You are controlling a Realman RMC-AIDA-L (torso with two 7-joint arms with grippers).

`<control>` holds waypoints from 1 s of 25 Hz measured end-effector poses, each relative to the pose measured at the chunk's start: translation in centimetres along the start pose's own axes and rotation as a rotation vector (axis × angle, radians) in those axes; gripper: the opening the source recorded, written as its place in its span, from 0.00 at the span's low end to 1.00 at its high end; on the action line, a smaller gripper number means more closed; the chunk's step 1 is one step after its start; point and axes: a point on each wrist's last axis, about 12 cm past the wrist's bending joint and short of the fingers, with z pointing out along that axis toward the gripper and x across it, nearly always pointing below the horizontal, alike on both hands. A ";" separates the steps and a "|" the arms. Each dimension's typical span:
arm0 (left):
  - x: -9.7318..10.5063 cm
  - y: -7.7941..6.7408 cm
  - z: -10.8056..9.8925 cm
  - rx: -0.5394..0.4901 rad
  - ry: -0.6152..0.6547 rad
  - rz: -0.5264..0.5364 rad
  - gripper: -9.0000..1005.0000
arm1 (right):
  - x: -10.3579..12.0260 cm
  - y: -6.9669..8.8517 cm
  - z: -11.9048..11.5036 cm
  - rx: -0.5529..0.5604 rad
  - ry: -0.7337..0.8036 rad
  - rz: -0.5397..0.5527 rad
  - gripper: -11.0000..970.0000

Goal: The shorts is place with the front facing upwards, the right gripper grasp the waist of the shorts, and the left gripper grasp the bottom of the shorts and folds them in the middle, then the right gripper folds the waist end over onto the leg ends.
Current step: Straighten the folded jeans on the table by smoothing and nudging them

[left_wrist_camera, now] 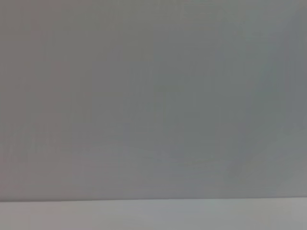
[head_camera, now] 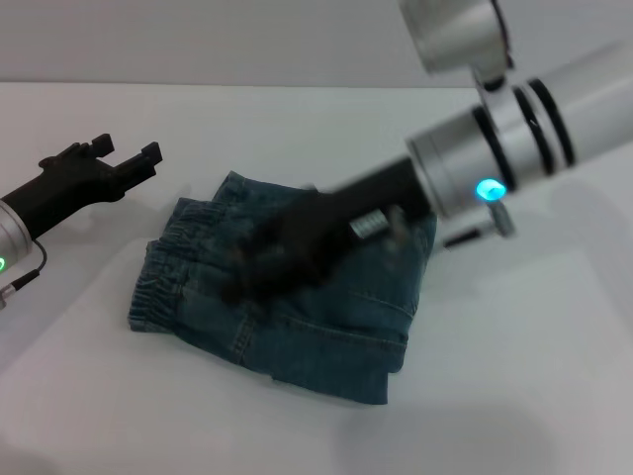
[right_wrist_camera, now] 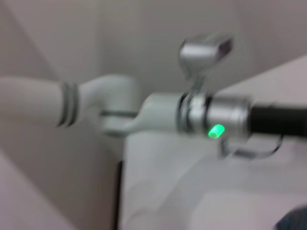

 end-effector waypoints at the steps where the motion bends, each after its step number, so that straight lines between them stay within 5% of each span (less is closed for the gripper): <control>1: 0.0 0.0 0.0 0.000 0.000 0.000 0.80 | 0.5 0.3 -0.3 -0.023 0.015 0.015 0.56; 14: -0.1 0.1 0.2 -0.017 -0.012 0.012 0.80 | 6.3 0.8 -0.6 -0.059 0.270 0.221 0.56; 25: 0.1 0.0 0.2 -0.019 -0.013 0.005 0.80 | 7.5 -0.6 -0.9 0.075 0.307 0.267 0.56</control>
